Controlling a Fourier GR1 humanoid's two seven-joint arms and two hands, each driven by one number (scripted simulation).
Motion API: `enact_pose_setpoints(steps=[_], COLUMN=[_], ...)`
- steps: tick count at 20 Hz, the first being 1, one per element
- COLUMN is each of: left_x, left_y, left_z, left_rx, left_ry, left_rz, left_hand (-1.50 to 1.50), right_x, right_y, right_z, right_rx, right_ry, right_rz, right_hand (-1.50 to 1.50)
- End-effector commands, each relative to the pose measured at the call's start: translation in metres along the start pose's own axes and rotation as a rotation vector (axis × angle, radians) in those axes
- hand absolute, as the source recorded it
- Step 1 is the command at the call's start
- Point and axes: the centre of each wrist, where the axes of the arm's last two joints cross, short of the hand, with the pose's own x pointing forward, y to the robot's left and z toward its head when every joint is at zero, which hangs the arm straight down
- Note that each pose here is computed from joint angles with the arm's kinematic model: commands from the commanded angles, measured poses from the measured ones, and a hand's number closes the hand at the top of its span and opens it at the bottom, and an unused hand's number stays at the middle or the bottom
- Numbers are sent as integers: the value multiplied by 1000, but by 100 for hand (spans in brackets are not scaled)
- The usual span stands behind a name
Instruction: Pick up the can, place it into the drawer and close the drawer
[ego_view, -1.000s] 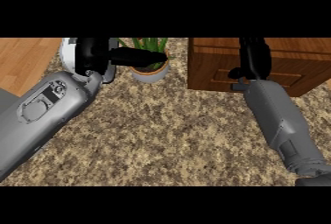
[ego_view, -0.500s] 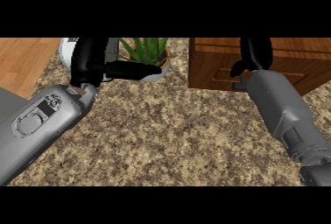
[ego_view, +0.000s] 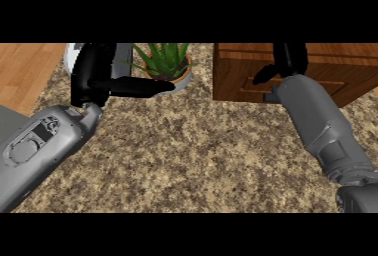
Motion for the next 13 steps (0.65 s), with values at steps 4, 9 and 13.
enact_pose_setpoints(steps=[4,9,13], left_x=[-10,-25,-20], left_y=[3,4,8], left_z=[7,18,14], left_rx=[17,25,42], left_ry=[3,10,5], left_rz=[-3,5,15], left_hand=[-150,-150,-150], right_x=[46,49,37], right_y=[1,-4,-14], right_z=[-19,-25,-31], right_rx=[-88,-104,-106], right_ry=[44,101,106], right_rz=[-349,-589,-598], right_hand=[-150,-150,-150])
